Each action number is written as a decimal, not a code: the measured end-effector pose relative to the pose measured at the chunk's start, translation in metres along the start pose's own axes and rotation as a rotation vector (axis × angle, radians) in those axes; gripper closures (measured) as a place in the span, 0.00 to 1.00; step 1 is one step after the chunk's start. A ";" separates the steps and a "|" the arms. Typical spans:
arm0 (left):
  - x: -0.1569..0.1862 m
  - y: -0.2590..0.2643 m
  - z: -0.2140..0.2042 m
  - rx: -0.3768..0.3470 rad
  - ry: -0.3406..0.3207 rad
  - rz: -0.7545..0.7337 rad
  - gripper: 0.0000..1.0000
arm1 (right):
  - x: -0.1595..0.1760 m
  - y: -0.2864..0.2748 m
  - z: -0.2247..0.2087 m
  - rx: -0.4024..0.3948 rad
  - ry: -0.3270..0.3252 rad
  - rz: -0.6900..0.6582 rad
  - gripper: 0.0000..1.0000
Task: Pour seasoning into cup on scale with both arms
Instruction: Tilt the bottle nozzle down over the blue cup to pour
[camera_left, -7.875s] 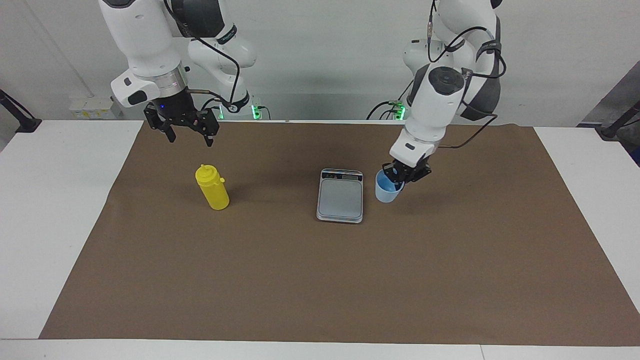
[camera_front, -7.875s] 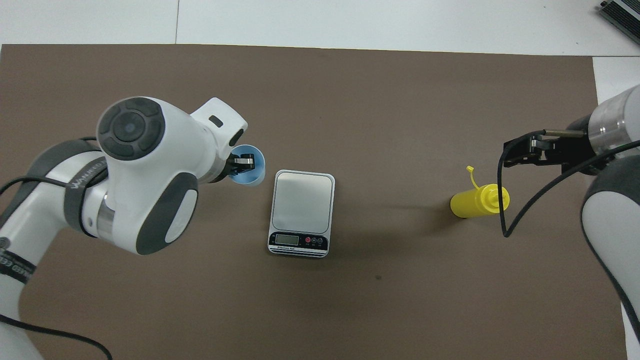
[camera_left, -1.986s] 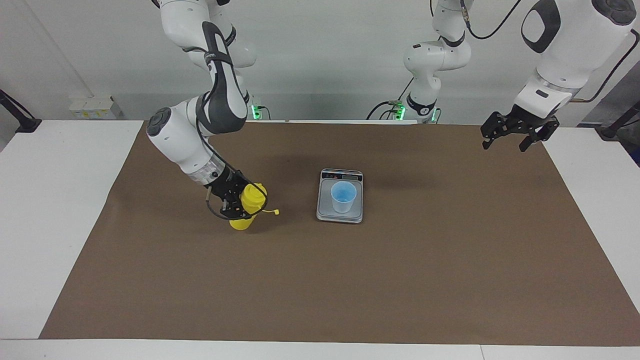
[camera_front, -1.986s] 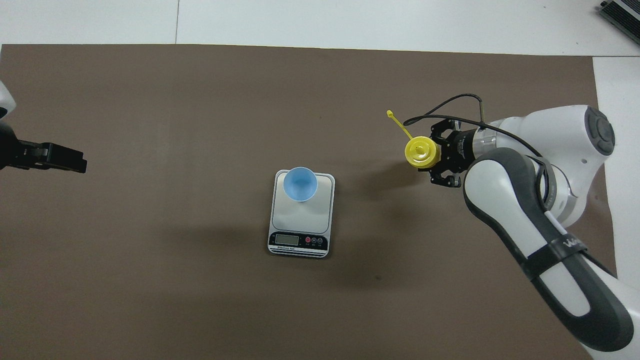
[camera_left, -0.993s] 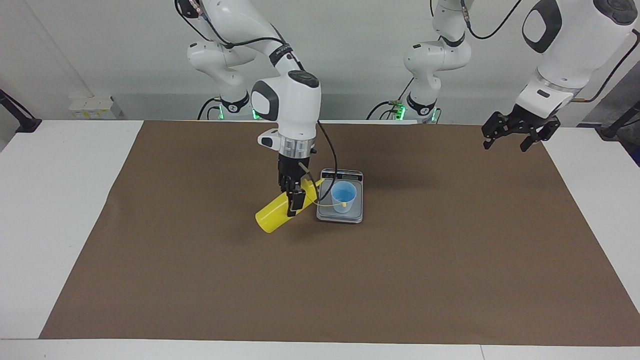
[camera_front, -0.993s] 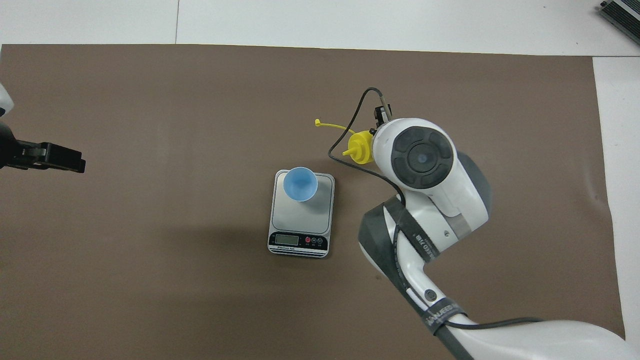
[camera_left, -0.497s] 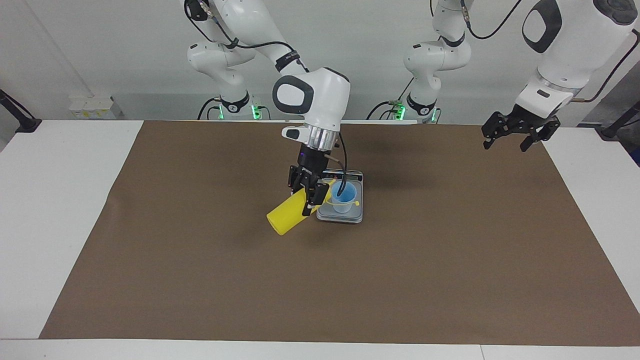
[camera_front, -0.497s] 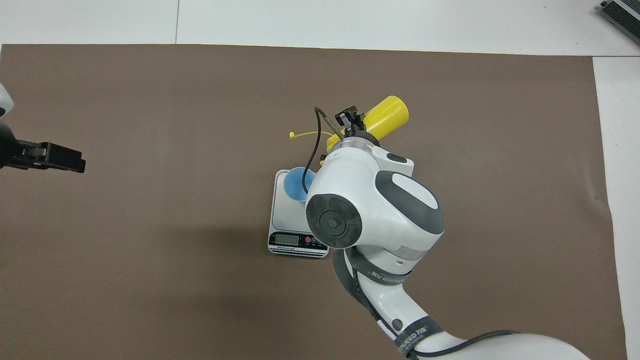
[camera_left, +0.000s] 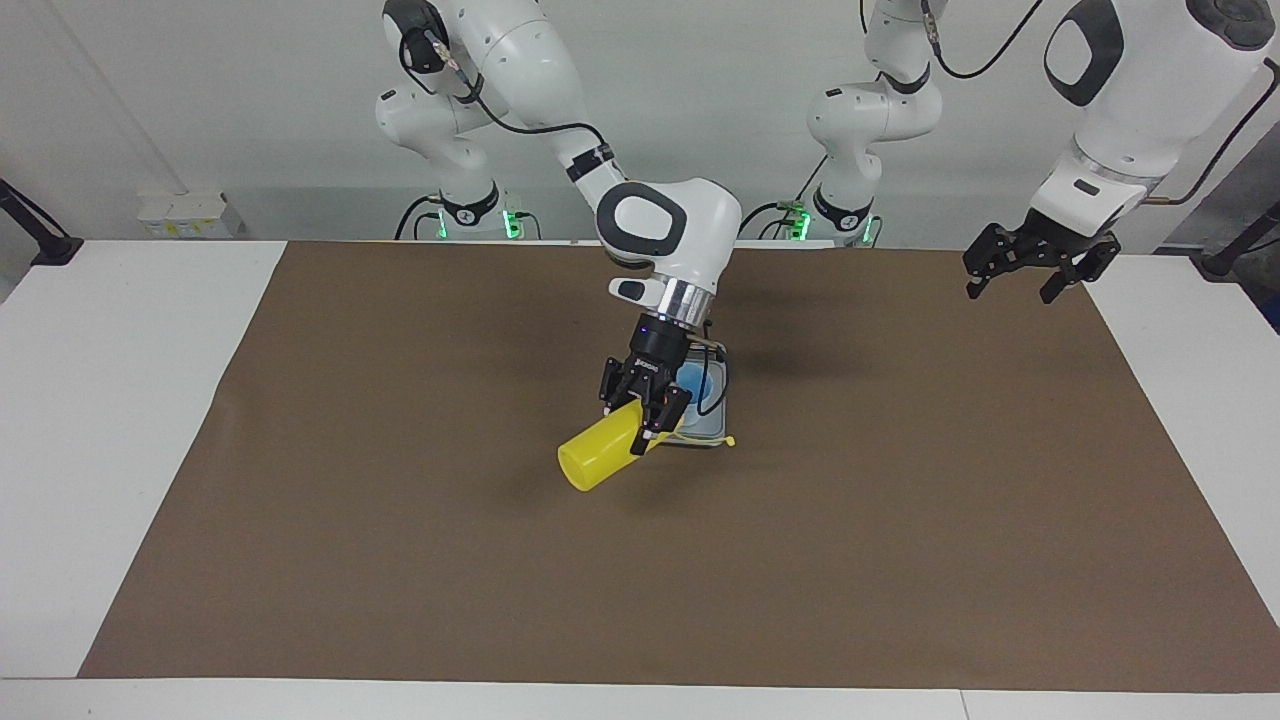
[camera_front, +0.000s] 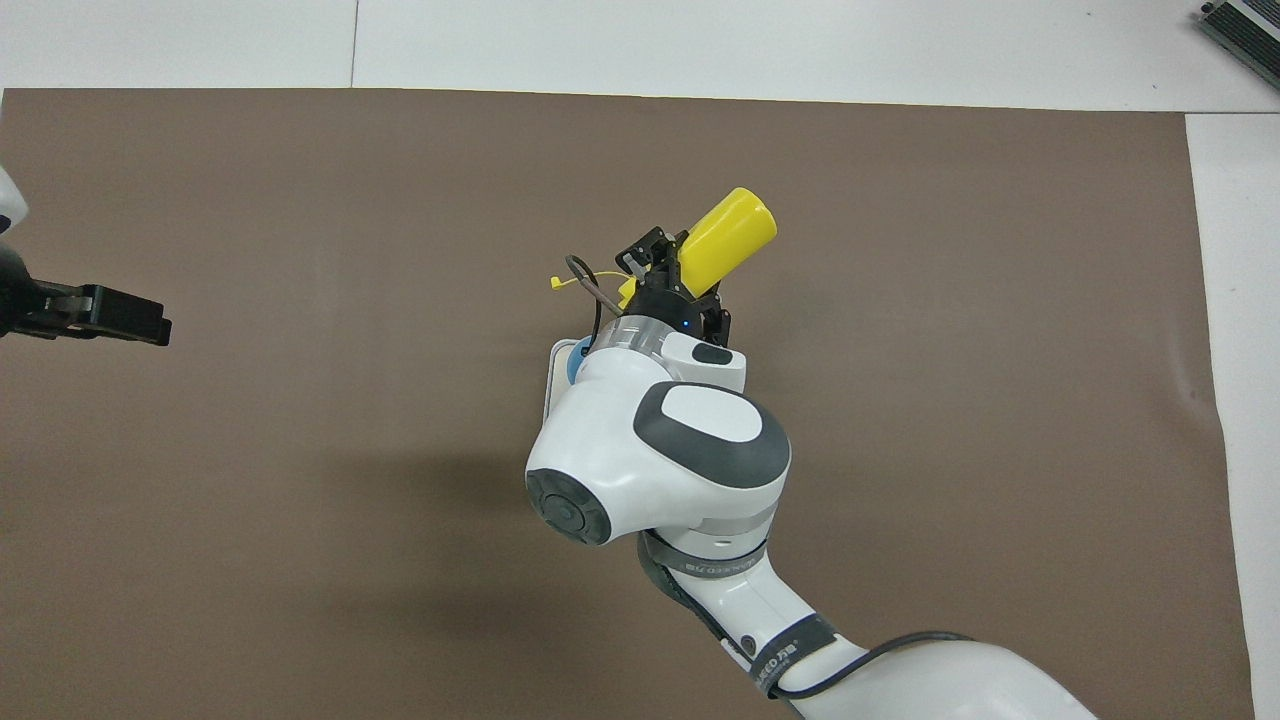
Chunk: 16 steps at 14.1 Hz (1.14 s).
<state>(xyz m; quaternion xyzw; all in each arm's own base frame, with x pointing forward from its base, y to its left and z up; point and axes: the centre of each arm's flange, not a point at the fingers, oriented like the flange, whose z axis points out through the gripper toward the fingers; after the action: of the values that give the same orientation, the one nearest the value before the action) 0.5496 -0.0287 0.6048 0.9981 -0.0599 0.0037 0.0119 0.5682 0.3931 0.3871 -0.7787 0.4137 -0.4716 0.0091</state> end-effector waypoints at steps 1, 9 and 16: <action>0.000 0.000 0.000 0.000 0.000 0.000 0.00 | -0.001 0.000 -0.001 0.004 0.012 -0.009 0.42; 0.000 0.000 0.000 0.000 0.000 0.000 0.00 | -0.023 0.005 -0.012 0.050 0.052 -0.094 0.42; 0.000 0.000 0.000 0.000 0.000 0.000 0.00 | -0.032 0.011 -0.011 0.060 0.049 -0.124 0.42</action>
<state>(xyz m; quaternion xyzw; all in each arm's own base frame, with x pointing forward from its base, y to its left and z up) 0.5496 -0.0287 0.6047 0.9981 -0.0599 0.0036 0.0119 0.5461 0.4109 0.3654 -0.7904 0.3507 -0.5022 -0.0068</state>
